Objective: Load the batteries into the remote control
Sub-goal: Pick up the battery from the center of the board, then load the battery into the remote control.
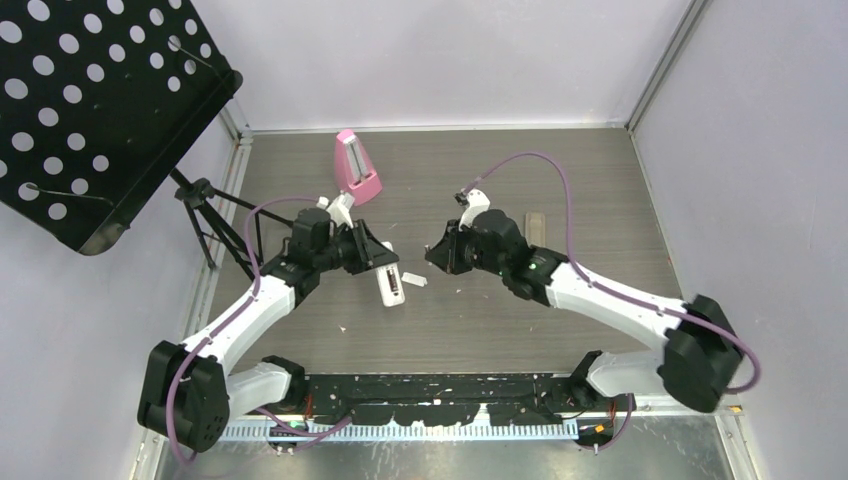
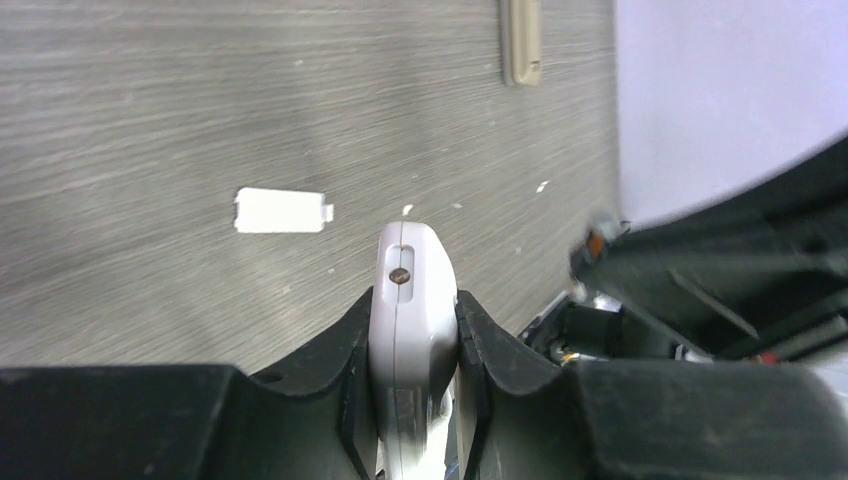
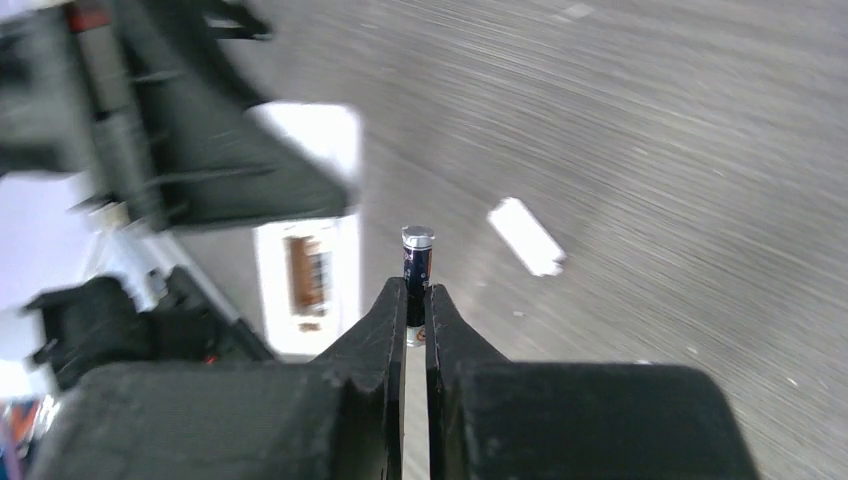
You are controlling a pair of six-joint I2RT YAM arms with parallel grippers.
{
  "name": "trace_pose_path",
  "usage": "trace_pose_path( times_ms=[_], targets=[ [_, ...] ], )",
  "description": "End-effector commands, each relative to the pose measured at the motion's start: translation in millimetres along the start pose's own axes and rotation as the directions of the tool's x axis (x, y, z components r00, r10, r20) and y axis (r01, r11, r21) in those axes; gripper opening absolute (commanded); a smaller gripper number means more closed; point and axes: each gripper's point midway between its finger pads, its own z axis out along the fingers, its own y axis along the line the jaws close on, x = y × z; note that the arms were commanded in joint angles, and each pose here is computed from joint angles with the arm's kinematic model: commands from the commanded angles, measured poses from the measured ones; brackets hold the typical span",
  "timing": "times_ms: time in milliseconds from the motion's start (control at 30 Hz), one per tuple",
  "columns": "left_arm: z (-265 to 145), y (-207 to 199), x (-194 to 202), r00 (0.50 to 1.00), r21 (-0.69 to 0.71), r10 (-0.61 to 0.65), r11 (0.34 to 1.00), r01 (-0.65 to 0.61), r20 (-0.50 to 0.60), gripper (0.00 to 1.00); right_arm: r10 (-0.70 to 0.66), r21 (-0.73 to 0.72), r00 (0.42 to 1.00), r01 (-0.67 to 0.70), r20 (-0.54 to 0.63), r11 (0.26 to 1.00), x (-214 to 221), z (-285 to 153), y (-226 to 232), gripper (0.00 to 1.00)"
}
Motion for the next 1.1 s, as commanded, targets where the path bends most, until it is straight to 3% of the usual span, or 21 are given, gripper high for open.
trace_pose_path(
  times_ms=[0, 200, 300, 433, 633, 1067],
  targets=[
    [-2.6, -46.6, -24.7, 0.998, 0.201, 0.017, 0.979, -0.029, 0.062, 0.0, -0.143, -0.269, 0.972, 0.19, 0.185, 0.944, -28.4, -43.6, 72.4, 0.04],
    [-1.1, -64.4, -32.3, 0.998, 0.283, -0.004, 0.959, -0.013, 0.061, 0.0, -0.193, -0.401, 0.954, 0.274, 0.23, 0.874, -29.0, -80.7, 103.8, 0.04],
    [3.0, -66.6, -33.0, 0.999, 0.302, -0.033, 0.953, 0.019, 0.042, 0.0, -0.174, -0.4, 0.965, 0.241, 0.196, 0.884, -29.6, -84.9, 105.7, 0.04],
    [7.6, -71.1, -34.0, 0.994, 0.349, -0.109, 0.932, 0.094, 0.023, 0.0, -0.142, -0.326, 0.988, 0.153, 0.056, 0.933, -17.5, -76.1, 95.6, 0.04],
    [11.4, -74.9, -33.1, 0.983, 0.393, -0.185, 0.903, 0.173, -0.008, 0.0, -0.082, -0.198, 0.995, 0.071, -0.051, 0.978, -7.9, -67.2, 88.7, 0.07],
    [7.2, -80.3, -30.4, 0.975, 0.417, -0.218, 0.884, 0.213, -0.036, 0.0, -0.117, -0.033, 0.991, 0.115, -0.06, 0.993, -7.1, -45.6, 76.7, 0.14]
  ],
)
